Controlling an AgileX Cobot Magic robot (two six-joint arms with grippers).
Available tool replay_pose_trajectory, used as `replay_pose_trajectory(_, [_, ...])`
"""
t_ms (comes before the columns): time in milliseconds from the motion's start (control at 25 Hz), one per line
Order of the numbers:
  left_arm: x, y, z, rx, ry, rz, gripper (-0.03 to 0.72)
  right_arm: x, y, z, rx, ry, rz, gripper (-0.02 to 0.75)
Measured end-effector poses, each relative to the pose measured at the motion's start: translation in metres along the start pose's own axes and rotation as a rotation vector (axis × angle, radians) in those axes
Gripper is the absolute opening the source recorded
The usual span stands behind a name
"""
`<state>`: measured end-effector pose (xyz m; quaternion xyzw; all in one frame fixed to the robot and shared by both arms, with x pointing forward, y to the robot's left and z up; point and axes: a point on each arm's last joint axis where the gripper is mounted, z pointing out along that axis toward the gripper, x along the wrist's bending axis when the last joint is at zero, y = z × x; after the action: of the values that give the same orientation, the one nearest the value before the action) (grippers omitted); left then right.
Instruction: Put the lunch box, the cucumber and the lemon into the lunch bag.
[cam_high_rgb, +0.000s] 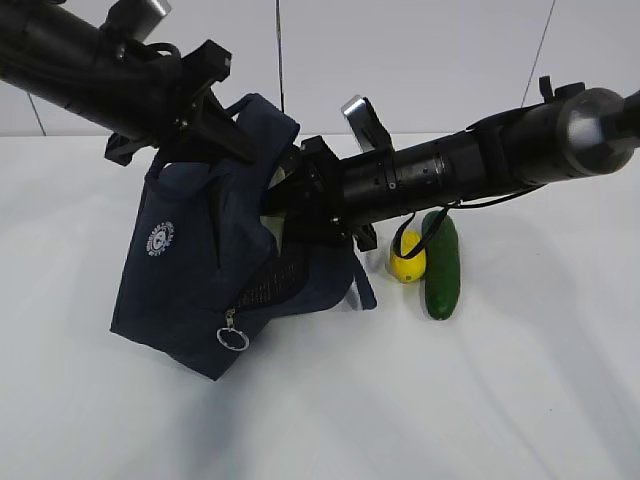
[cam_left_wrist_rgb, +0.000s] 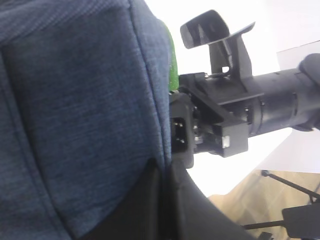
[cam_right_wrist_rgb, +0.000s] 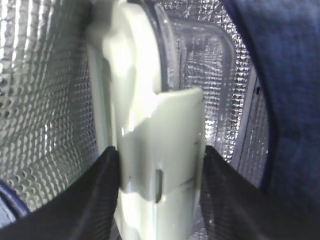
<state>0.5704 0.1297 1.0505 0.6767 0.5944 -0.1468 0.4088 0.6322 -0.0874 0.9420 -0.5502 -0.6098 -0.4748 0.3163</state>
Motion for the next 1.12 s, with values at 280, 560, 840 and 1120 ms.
replay_pose_trajectory(280, [-0.001, 0.000, 0.000, -0.002, -0.006, -0.004, -0.005, 0.000, 0.000, 0.000, -0.001, 0.001, -0.041, 0.369])
replay_pose_trajectory(560, [0.000, 0.000, 0.001, 0.001, -0.003, -0.001, -0.005, 0.005, 0.001, 0.000, -0.004, 0.050, -0.060, 0.466])
replay_pose_trajectory(840, [0.000, 0.000, 0.001, 0.002, -0.004, 0.010, -0.005, 0.010, -0.003, -0.001, 0.037, 0.101, -0.062, 0.475])
replay_pose_trajectory(1120, [0.000, 0.000, 0.001, 0.002, -0.004, 0.020, -0.005, 0.012, -0.007, -0.001, 0.081, 0.131, -0.073, 0.475])
